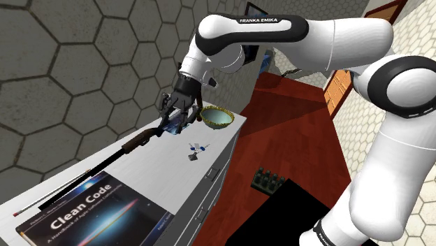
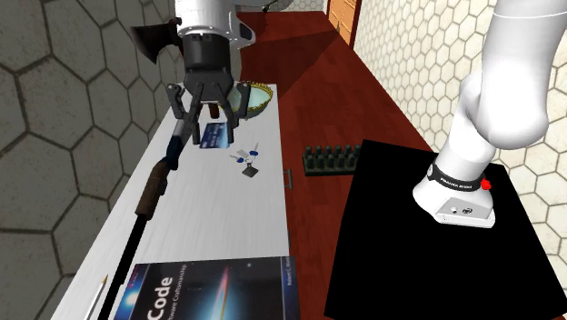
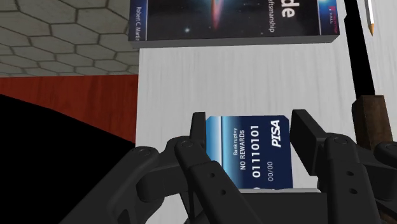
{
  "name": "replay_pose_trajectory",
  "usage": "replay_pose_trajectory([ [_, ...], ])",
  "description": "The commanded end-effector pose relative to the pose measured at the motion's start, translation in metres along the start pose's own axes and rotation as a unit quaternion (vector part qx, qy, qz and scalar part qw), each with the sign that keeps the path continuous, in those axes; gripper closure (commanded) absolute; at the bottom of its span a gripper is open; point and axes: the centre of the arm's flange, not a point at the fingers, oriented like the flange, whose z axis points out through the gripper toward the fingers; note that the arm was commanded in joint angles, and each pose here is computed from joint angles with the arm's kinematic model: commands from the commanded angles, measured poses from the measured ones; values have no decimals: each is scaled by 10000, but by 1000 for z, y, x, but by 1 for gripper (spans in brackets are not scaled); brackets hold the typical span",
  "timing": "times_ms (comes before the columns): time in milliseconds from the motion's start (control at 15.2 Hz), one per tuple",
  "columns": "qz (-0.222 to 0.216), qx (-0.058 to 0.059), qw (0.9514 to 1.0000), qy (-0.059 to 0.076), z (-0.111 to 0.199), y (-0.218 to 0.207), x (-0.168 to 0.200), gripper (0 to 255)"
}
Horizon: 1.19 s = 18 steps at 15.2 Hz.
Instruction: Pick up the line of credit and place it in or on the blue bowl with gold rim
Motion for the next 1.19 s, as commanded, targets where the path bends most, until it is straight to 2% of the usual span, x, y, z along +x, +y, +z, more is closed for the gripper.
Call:
replay_pose_trajectory([
  [0,-2,-2,10000,1,-15,0,18,255],
  [1122,-3,-2,10000,1,-148,19,198,255],
])
